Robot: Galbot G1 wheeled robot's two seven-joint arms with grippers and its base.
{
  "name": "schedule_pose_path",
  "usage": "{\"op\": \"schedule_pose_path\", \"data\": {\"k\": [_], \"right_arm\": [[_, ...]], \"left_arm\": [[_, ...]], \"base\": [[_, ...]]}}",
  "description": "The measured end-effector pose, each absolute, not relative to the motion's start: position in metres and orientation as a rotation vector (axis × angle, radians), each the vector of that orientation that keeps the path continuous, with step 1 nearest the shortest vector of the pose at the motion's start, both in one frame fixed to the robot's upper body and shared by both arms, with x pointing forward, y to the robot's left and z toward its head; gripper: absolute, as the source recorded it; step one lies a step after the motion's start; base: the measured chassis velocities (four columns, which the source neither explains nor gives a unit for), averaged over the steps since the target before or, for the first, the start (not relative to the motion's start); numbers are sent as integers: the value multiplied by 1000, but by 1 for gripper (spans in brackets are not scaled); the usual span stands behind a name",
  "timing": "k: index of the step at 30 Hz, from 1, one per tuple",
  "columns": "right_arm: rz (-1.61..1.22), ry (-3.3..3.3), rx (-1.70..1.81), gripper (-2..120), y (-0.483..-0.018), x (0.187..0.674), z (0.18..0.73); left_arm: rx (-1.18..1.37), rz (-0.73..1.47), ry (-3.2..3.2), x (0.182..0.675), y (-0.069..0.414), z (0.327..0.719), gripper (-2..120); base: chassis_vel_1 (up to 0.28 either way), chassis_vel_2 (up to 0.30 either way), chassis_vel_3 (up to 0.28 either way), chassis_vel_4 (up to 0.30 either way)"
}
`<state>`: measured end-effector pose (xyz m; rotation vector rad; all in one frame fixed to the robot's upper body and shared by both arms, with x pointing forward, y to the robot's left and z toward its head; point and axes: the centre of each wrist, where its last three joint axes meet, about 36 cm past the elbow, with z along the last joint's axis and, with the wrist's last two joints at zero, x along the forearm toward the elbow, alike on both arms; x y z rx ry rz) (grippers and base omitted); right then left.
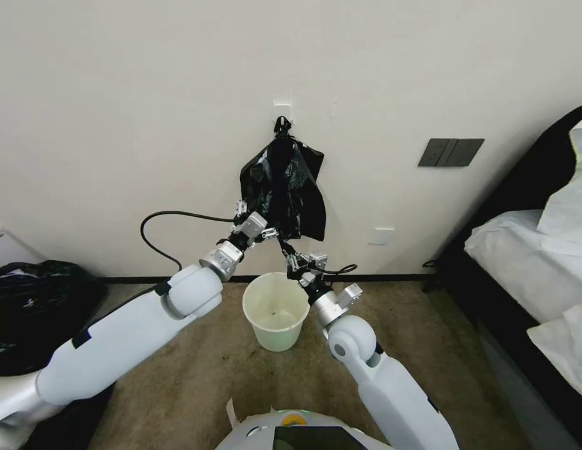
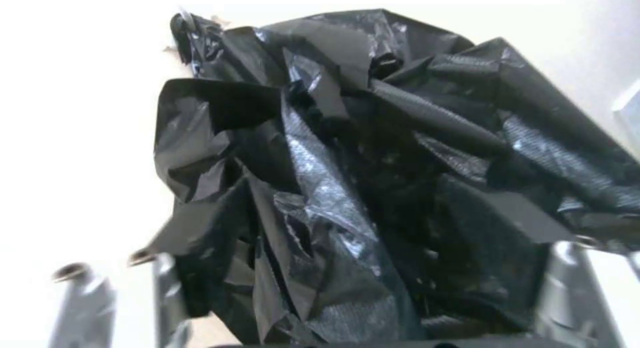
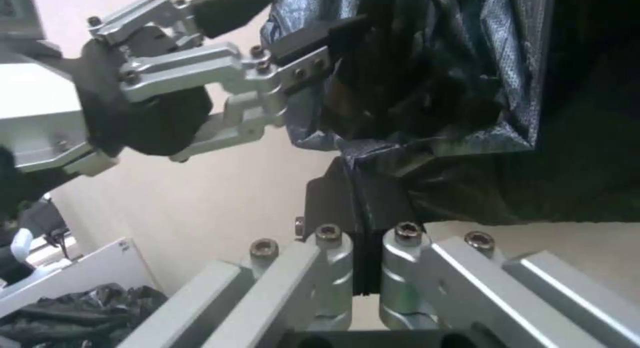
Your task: Place a trash bag onto the trash bin.
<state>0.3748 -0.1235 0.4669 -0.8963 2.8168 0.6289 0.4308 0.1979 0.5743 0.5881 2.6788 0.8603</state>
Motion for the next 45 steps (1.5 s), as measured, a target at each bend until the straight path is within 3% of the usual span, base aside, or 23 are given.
{"op": "schedule_pose_path", "data": {"k": [4, 6, 8, 13, 14, 20, 28, 35, 41, 45], "right_arm": [[654, 2816, -904, 0, -124, 375, 468], [658, 2815, -905, 0, -124, 375, 469], [666, 2813, -905, 0, -124, 376, 470], [669, 2812, -905, 0, -124, 376, 470], [669, 2812, -904, 0, -124, 376, 470], [664, 2813, -902, 0, -125, 376, 470], [618, 2806, -893, 3, -130, 363, 484], [521, 2843, -813, 30, -156, 346, 502], [487, 2875, -770, 48, -171, 335, 516], [559, 2862, -819, 68, -177, 329, 541]], "left_arm": [[536, 882, 2704, 435, 196, 575, 55], [527, 886, 2705, 436, 196, 576, 52], [501, 892, 2709, 439, 196, 578, 40], [480, 875, 2715, 439, 195, 579, 27], [470, 866, 2721, 438, 196, 578, 19], [424, 810, 2735, 434, 203, 575, 0], [418, 554, 2765, 429, 209, 569, 0], [439, 294, 2791, 430, 207, 569, 0], [437, 245, 2791, 430, 208, 569, 0], [427, 229, 2795, 427, 212, 565, 0]], "base": [[0, 0, 0, 0], [0, 0, 0, 0], [0, 0, 0, 0], [0, 0, 0, 0], [0, 0, 0, 0], [0, 0, 0, 0], [0, 0, 0, 0], [0, 0, 0, 0], [0, 0, 0, 0], [0, 0, 0, 0]]}}
